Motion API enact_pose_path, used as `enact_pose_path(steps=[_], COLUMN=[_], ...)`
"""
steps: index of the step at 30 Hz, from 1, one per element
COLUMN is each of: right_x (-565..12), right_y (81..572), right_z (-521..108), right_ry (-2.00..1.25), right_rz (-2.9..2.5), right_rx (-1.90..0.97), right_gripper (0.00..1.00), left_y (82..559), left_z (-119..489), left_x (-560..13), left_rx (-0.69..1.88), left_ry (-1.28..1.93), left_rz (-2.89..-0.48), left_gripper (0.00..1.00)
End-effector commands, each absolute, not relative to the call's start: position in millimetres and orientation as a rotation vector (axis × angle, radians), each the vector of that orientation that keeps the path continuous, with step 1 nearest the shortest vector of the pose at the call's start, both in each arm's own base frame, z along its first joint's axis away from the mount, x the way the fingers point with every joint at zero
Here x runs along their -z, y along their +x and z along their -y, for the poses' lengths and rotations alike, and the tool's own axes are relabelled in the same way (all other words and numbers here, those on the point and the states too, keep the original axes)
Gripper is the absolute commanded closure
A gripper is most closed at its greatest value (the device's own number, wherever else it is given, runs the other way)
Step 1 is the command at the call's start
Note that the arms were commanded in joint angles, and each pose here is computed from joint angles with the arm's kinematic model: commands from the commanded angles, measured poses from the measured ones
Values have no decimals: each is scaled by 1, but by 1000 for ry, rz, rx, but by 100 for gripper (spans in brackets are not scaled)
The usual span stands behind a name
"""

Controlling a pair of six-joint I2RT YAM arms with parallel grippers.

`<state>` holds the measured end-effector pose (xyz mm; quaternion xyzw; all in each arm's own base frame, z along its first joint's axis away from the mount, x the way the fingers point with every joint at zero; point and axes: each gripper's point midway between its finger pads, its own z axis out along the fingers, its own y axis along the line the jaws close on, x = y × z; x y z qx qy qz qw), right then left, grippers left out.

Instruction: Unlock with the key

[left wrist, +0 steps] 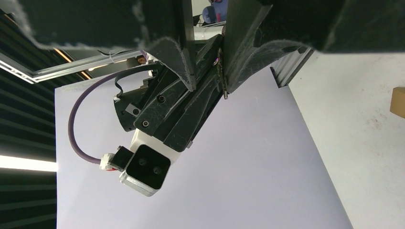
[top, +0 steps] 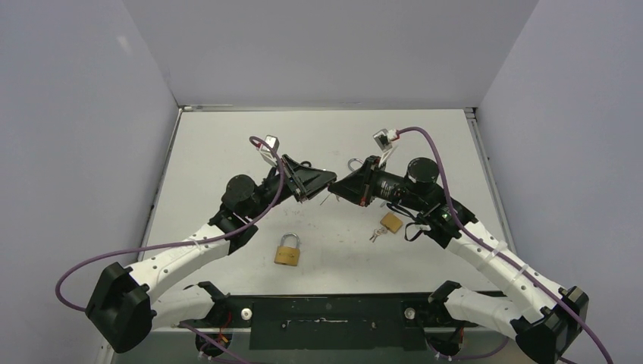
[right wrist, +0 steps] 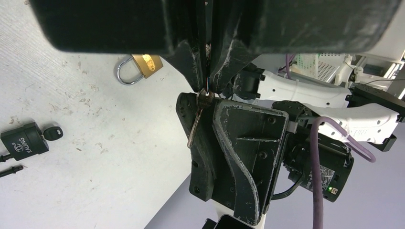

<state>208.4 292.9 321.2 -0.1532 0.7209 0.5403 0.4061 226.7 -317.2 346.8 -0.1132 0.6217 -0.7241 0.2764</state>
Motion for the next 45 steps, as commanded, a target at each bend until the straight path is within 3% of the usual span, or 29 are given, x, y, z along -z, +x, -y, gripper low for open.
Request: enact_pose_path(steps=[1, 12, 14, 16, 18, 21, 23, 24, 27, 32, 41, 45], right_x=[-353, -349, -349, -348, -349, -354, -363, -369, -379, -374, -361, -366], right_y=[201, 188, 187, 188, 189, 192, 194, 194, 195, 197, 201, 197], right_z=[-291, -290, -290, -290, -289, -285, -281, -280, -278, -283, -286, -290], right_ry=[-434, -479, -481, -481, -469, -416, -376, -361, -320, -313, -307, -324], right_rz=[-1721, -1745, -1748, -1750, -1752, -1743, -1695, -1659, -1615, -1623, -1684, -1658], right_rx=[-1382, -1412, -1411, -1409, -1407, -1393, -1399, -1407, -1435, -1464, -1446, -1490], right_gripper=[100, 100, 100, 100, 98, 49, 31, 29, 31, 48, 51, 78], left_y=[223, 232, 232, 231, 230, 228, 226, 225, 219, 213, 210, 210], left_z=[308, 303, 305, 306, 306, 305, 304, 304, 303, 303, 303, 303], left_x=[-376, -366, -364, -364, -366, -372, -376, -377, -382, -389, -394, -396], left_rx=[1972, 1894, 1895, 1897, 1891, 1849, 1821, 1813, 1813, 1824, 1866, 1870], left_ry=[-284, -317, -315, -300, -277, -213, -163, -136, -68, -23, -28, -25], left_rz=[-1546, -1560, -1569, -1568, -1561, -1533, -1511, -1500, -1462, -1425, -1402, -1400], left_gripper=[76, 80, 86, 100, 100, 100, 100, 100, 100, 100, 100, 100])
